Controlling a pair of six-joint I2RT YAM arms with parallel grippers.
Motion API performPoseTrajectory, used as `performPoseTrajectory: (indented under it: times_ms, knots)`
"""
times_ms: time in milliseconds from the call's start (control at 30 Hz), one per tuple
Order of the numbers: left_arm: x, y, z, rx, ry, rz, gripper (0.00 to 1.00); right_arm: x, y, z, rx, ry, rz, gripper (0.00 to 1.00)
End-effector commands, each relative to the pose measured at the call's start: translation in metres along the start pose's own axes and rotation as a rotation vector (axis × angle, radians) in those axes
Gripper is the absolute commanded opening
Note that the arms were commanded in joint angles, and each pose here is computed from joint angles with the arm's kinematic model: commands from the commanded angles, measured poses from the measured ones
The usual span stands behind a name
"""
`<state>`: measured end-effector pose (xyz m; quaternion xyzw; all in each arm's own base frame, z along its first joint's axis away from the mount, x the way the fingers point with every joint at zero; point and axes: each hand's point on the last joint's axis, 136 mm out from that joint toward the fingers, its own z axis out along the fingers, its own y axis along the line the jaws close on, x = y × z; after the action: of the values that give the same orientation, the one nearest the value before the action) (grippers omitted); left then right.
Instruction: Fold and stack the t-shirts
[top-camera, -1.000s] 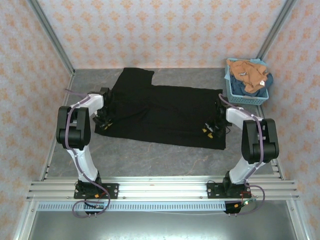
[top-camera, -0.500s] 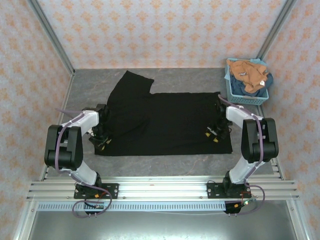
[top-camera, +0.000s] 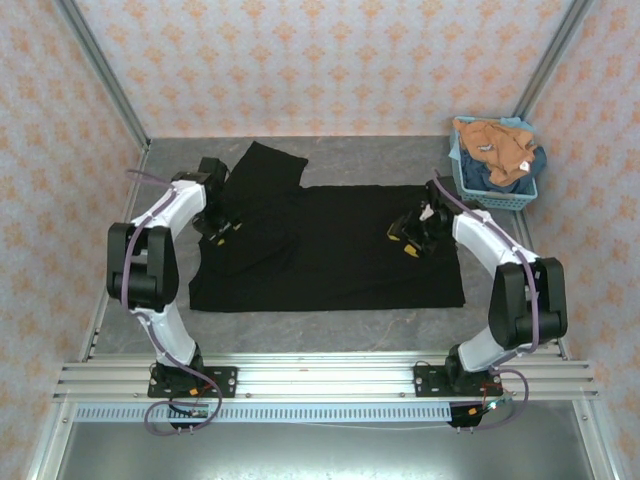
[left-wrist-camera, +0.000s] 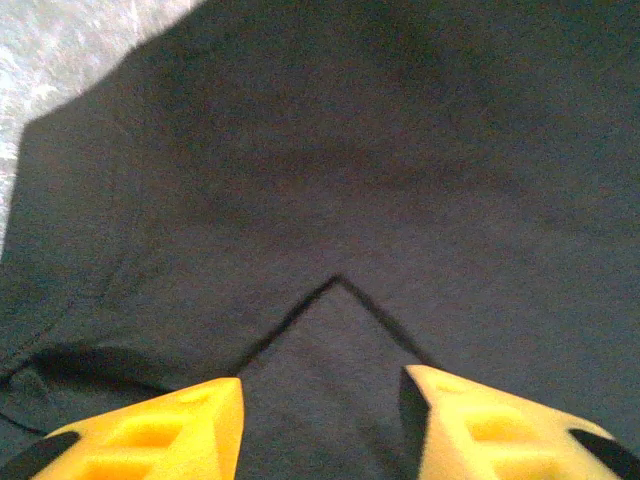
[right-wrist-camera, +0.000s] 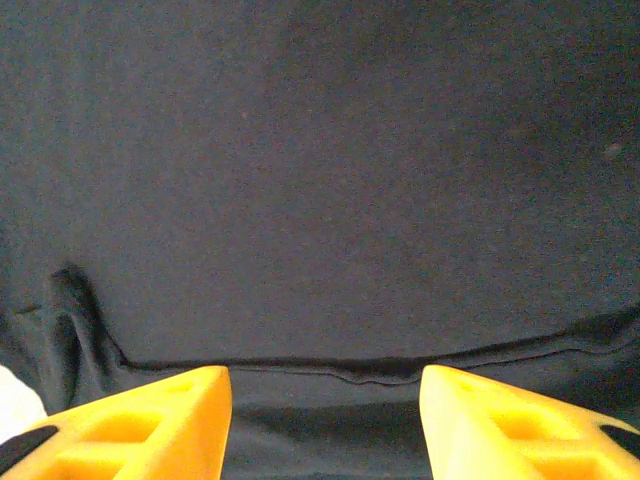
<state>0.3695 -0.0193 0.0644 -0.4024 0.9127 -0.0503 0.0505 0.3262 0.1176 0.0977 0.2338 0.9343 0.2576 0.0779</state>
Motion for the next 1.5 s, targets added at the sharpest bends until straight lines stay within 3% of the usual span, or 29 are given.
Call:
performPoseTrajectory:
  times_ms: [0,67,533,1000,1133,1300,1467]
  knots:
    - [-0.001,-0.014,0.009,0.022,0.029,0.112,0.44,-0.005,0.016,0.002,-0.041,-0.004,-0.015,0.53]
    - [-0.001,-0.022,0.011,0.057,0.027,0.130,0.42,-0.005,0.017,0.003,-0.046,-0.002,-0.006,0.53]
    - [0.002,-0.005,0.039,-0.079,0.030,0.192,0.27,-0.007,0.016,0.010,-0.042,0.009,0.012,0.52]
    - [0.005,-0.004,0.042,-0.117,0.021,0.224,0.01,-0.006,0.014,0.010,-0.035,0.012,0.011,0.51]
    - [0.001,-0.007,0.030,-0.113,-0.005,0.230,0.00,-0.005,0.013,0.010,-0.036,0.011,0.010,0.51]
    - [-0.005,-0.011,-0.010,-0.068,-0.117,0.239,0.00,-0.003,0.012,0.009,-0.037,0.010,0.009,0.51]
    - [-0.001,-0.009,-0.010,-0.038,-0.106,0.269,0.02,-0.002,0.011,0.011,-0.040,0.016,0.012,0.51]
